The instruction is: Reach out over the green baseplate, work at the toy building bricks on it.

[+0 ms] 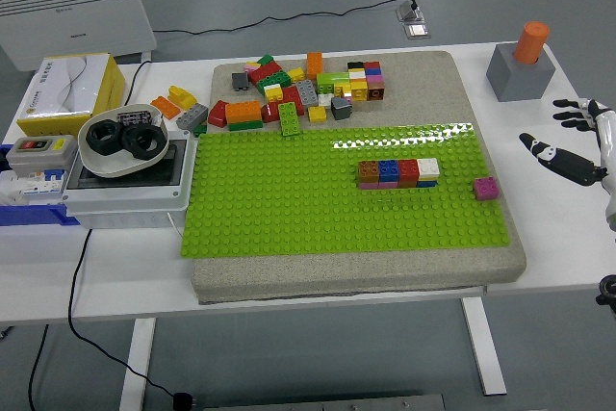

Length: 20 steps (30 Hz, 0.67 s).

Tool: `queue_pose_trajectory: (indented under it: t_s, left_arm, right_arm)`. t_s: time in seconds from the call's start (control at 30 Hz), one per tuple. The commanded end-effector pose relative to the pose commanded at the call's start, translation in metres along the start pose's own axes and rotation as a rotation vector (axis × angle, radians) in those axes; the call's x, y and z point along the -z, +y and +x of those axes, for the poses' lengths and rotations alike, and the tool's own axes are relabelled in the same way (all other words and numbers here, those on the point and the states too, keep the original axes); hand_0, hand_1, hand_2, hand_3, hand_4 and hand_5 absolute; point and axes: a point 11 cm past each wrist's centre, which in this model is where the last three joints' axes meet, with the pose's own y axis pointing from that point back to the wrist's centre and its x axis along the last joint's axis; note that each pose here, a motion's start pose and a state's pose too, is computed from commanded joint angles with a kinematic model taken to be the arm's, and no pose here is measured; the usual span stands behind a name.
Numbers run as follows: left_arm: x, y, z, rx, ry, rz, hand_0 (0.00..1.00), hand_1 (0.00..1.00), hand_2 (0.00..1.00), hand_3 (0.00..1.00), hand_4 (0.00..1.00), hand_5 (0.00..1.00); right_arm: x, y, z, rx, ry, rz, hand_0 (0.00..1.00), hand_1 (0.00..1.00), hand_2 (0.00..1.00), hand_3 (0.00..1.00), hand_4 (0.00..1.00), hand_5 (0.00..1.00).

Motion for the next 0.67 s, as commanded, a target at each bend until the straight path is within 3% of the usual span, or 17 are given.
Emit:
queue_pose_trajectory:
  t_s: [0.33,0.37,0.53,0.57,0.67]
  left_arm:
    - [0.006,0.000,-0.006,0.027,0.026,0.020,0.786,0.730,0.656,0.496,0.657,0.379]
    - [0.006,0.000,-0.007,0.026,0.023,0.018,0.785,0.731,0.658,0.492,0.654,0.382]
    - [0.005,0.000,-0.007,0.028,0.008,0.006,0.785,0.731,0.658,0.492,0.654,0.382]
    - [0.005,0.000,-0.007,0.029,0.007,0.006,0.785,0.731,0.650,0.483,0.650,0.324]
    - [0.006,0.000,-0.008,0.033,0.009,0.007,0.785,0.731,0.650,0.483,0.650,0.324]
  right_arm:
    - [-0.005,0.002,0.011,-0.024,0.005,-0.013,0.706,0.642,0.652,0.685,0.931,0.441]
    - [-0.005,0.001,0.011,-0.025,0.007,-0.011,0.705,0.642,0.647,0.672,0.922,0.394]
    - [0.002,-0.003,0.012,-0.026,0.012,0.007,0.705,0.642,0.647,0.672,0.922,0.394]
    - [0.003,-0.004,0.011,-0.024,0.011,0.011,0.701,0.641,0.639,0.653,0.914,0.380]
    - [0.006,-0.005,0.007,-0.017,0.008,0.018,0.701,0.641,0.639,0.653,0.914,0.380]
